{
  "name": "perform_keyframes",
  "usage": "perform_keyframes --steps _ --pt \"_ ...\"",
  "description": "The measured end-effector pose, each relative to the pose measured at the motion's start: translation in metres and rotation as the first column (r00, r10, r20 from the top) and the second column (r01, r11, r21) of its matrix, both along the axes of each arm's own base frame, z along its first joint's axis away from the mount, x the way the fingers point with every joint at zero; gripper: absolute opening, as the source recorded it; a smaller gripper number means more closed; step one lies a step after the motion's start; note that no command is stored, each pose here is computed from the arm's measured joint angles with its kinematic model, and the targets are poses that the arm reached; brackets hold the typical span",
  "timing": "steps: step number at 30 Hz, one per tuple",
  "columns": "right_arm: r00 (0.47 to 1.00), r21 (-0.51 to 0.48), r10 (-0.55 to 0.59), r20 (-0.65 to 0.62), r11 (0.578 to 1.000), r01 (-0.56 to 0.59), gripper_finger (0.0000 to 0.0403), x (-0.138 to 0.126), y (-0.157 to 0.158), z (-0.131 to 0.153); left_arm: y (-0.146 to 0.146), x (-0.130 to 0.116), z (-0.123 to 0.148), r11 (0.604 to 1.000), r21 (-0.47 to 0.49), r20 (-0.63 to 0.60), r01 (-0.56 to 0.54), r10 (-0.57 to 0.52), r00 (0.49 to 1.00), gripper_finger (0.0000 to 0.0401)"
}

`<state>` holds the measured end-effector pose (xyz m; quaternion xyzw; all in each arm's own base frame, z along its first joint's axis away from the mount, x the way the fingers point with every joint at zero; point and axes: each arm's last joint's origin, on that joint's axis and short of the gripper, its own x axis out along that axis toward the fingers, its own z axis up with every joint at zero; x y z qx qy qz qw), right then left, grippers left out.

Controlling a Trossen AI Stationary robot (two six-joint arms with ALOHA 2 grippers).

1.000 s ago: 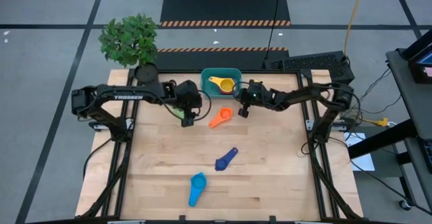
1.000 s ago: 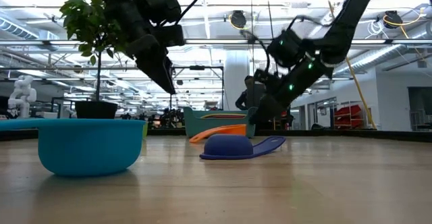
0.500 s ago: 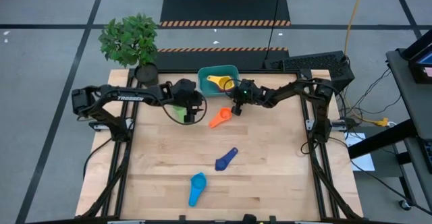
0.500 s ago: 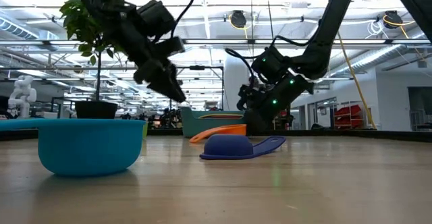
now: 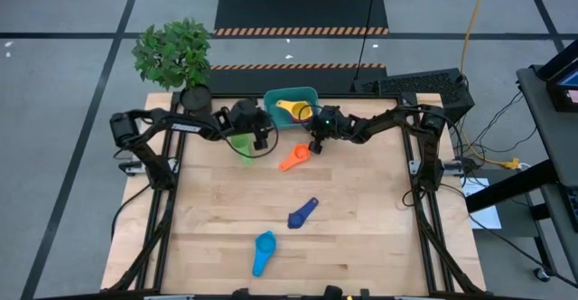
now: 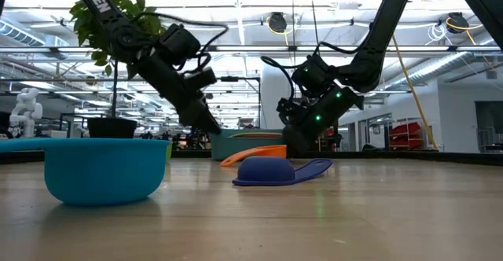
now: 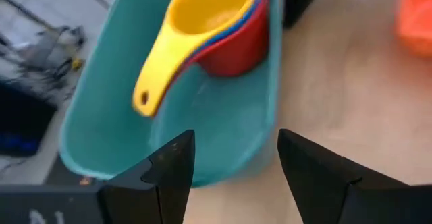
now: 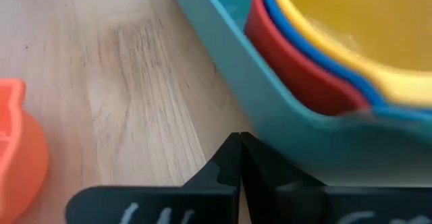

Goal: Nest measuring cups in basket
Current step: Adjust the blue bin on the table

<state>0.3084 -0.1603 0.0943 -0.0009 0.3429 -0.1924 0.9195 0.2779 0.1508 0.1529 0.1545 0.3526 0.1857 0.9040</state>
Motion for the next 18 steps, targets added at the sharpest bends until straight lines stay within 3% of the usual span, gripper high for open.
perform_keyframes --steps 12,18 --pt "1.0 0.013 0.015 0.009 1.0 -0.015 0.0 0.0002 0.0001 0.0003 0.0046 -0.0025 -0.0011 0.986 0.112 -0.06 -0.123 0.13 0.99 0.0216" --pt "0.998 0.068 0.056 0.034 0.996 -0.058 0.0 0.0028 0.0071 0.0021 0.0021 -0.0008 -0.0007 0.986 0.125 -0.062 -0.113 0.122 0.991 0.0216"
